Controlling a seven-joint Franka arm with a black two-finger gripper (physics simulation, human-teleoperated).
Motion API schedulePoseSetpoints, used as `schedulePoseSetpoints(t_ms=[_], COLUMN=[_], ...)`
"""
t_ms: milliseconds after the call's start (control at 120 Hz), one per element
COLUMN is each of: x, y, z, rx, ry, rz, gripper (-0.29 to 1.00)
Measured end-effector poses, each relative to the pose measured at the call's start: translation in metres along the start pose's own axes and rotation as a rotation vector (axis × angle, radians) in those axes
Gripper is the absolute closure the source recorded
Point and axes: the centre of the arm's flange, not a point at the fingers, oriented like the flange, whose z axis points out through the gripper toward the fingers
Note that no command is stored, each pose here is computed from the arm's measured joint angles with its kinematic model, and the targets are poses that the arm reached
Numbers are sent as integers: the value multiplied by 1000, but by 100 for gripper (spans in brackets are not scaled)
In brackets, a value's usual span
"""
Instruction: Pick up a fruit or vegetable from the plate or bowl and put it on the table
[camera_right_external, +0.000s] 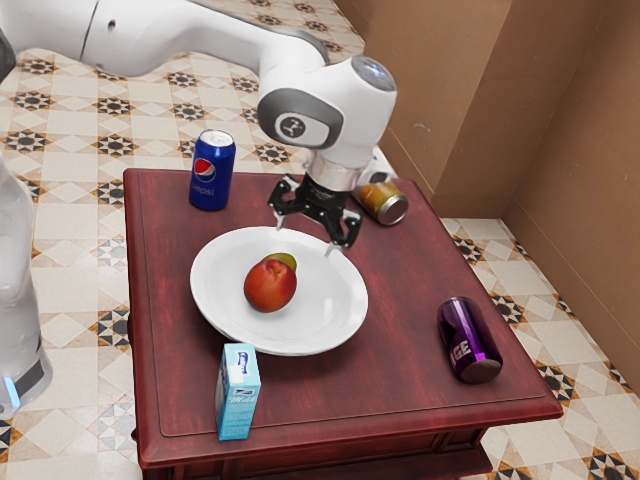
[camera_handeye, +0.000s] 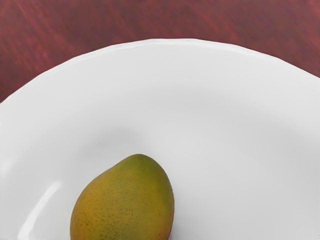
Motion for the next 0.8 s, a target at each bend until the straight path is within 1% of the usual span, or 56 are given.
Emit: schedulePoseSetpoints(t_ms=[125, 408, 658, 800], x=[-2, 0, -3, -7], y=[-2, -9, -15, -22], z=[10, 34, 43, 40], rx=[9, 38, 59, 57], ry=[-2, -51, -68, -68], rz=[-44, -141, -190, -212], gripper=[0, 0, 0, 0])
